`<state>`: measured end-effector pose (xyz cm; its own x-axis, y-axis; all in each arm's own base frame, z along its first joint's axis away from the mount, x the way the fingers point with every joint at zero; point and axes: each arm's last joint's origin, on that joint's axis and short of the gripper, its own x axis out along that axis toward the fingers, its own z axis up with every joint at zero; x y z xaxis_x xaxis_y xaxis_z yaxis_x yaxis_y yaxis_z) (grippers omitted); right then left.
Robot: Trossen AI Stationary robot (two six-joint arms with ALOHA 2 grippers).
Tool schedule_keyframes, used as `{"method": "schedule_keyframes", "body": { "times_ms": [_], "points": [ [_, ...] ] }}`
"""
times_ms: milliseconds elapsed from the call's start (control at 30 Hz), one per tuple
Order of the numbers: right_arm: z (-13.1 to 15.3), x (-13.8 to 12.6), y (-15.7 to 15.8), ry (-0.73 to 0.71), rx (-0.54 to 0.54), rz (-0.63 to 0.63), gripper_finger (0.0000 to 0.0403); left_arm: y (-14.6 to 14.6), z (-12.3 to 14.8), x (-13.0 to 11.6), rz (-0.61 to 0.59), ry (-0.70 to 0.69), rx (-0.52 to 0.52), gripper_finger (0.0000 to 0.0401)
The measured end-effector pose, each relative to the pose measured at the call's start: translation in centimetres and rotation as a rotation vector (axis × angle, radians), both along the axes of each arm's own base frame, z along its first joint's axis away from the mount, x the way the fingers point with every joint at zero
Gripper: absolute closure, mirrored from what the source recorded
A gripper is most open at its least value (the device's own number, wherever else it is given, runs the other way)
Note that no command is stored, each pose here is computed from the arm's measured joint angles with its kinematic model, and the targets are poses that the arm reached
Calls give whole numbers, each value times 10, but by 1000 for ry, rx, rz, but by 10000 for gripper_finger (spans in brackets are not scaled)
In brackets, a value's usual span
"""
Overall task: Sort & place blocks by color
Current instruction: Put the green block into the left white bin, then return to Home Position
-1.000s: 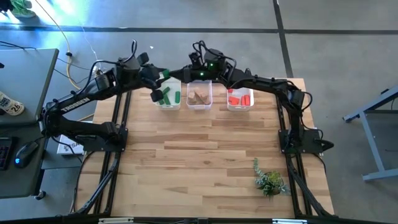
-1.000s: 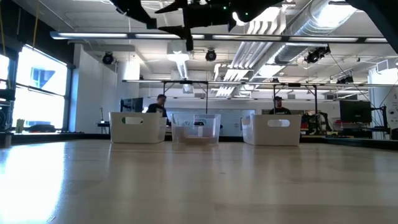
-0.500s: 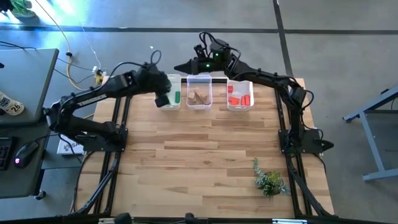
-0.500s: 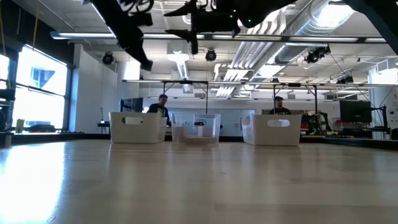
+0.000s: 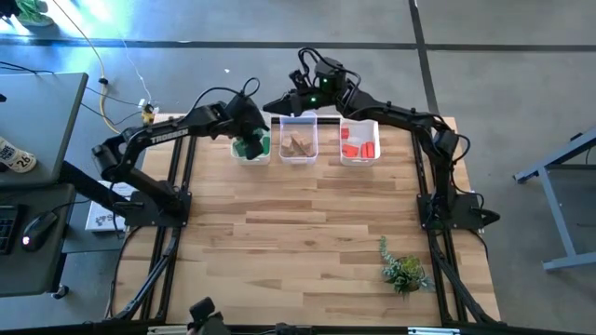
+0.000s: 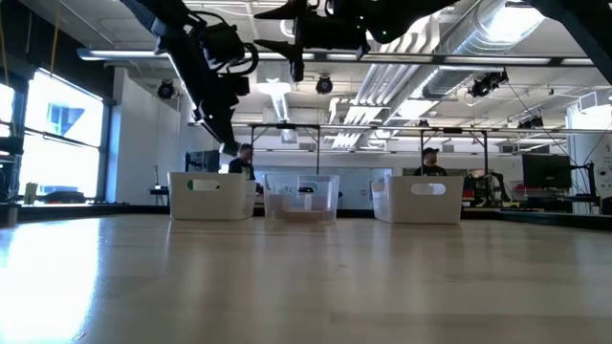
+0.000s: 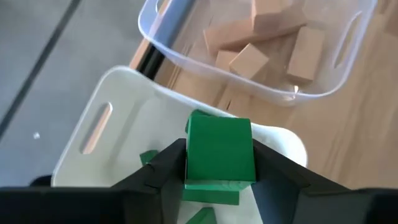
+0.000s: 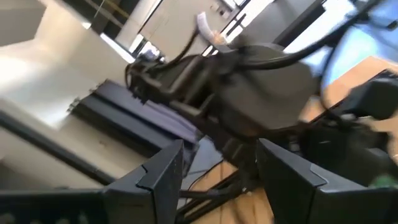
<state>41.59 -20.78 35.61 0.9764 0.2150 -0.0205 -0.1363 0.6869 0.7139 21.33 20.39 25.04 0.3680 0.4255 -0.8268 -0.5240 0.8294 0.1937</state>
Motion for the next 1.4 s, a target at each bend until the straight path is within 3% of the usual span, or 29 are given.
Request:
{"method": "schedule_keyframes", "body": {
  "times_ms": [267,567,733,1100,1267,1400],
  "points": [
    [0,-4,-2,3,10,125,215,12,-7,-3,94,-18,-26,230],
    [0,-10,-7,-1,9,241,215,6,6,-5,197,-162,-90,228],
    [0,-8,-2,-15,-29,286,215,-15,30,-6,166,-284,-103,228],
    [-2,9,34,6,-64,281,215,-82,95,-35,19,-537,20,227],
    [-3,18,50,20,-61,200,214,-109,105,-59,-29,-627,56,227],
    [-3,24,63,31,-52,141,215,-125,97,-78,-3,-711,55,227]
  ]
}}
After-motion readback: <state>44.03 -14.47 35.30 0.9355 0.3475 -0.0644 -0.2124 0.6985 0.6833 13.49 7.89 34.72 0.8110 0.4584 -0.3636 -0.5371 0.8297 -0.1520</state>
